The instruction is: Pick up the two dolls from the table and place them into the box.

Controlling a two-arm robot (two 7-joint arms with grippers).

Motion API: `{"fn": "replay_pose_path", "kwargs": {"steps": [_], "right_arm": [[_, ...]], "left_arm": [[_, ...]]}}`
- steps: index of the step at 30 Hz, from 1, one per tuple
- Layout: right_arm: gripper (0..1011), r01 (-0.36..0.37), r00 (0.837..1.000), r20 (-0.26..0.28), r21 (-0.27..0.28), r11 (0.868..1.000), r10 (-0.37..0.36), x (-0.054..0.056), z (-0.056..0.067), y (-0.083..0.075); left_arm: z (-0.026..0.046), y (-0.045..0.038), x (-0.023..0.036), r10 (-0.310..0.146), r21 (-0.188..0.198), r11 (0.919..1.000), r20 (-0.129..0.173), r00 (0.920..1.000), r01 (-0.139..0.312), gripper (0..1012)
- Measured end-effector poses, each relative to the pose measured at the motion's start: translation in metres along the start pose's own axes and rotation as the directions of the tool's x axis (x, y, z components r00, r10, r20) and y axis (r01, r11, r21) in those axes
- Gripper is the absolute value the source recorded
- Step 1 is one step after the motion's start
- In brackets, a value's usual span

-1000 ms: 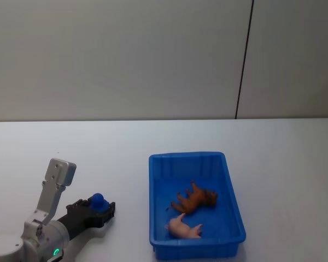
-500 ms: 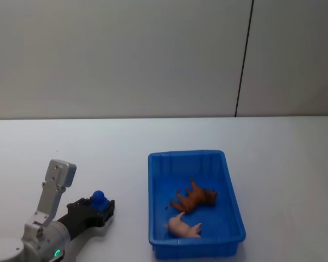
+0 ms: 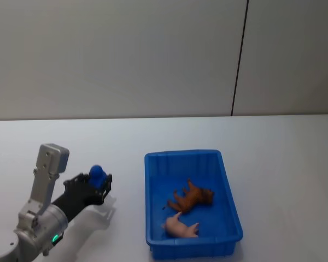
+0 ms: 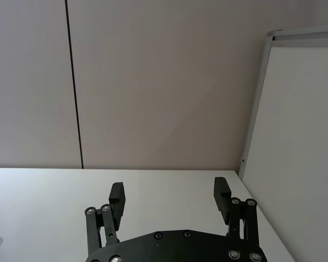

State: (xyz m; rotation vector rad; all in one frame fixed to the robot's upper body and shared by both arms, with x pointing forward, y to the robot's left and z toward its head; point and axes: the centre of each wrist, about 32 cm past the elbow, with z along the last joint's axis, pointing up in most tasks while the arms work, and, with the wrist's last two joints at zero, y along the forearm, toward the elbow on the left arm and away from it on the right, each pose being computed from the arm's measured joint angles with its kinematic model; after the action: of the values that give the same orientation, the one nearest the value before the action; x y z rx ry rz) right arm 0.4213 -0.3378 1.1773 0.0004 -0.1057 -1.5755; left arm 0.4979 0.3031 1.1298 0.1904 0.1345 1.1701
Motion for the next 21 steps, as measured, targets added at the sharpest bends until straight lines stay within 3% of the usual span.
{"fn": "replay_pose_path", "kwargs": {"steps": [7, 10, 14, 15, 21], "right_arm": [[1001, 0.0, 1.0, 0.0, 0.0, 1.0, 0.0, 0.0, 0.0, 0.0], [1001, 0.0, 1.0, 0.0, 0.0, 1.0, 0.0, 0.0, 0.0, 0.0], [1001, 0.0, 1.0, 0.0, 0.0, 1.0, 0.0, 0.0, 0.0, 0.0], [1001, 0.0, 1.0, 0.0, 0.0, 1.0, 0.0, 0.0, 0.0, 0.0], [1001, 0.0, 1.0, 0.0, 0.0, 1.0, 0.0, 0.0, 0.0, 0.0]], "left_arm": [[0.018, -0.0014, 0.0001, -0.018, -0.097, 0.995, 0.041, 0.999, 0.022, 414], [0.0279, -0.0035, 0.0005, -0.036, -0.138, 0.9894, 0.059, 0.9976, 0.044, 401], [0.0407, -0.0078, 0.0004, -0.079, -0.185, 0.9782, 0.083, 0.9934, 0.094, 377], [0.0407, -0.0078, 0.0004, -0.079, -0.185, 0.9782, 0.083, 0.9934, 0.094, 377], [0.0564, -0.0168, 0.0005, -0.157, -0.222, 0.9587, 0.108, 0.9817, 0.178, 341]]}}
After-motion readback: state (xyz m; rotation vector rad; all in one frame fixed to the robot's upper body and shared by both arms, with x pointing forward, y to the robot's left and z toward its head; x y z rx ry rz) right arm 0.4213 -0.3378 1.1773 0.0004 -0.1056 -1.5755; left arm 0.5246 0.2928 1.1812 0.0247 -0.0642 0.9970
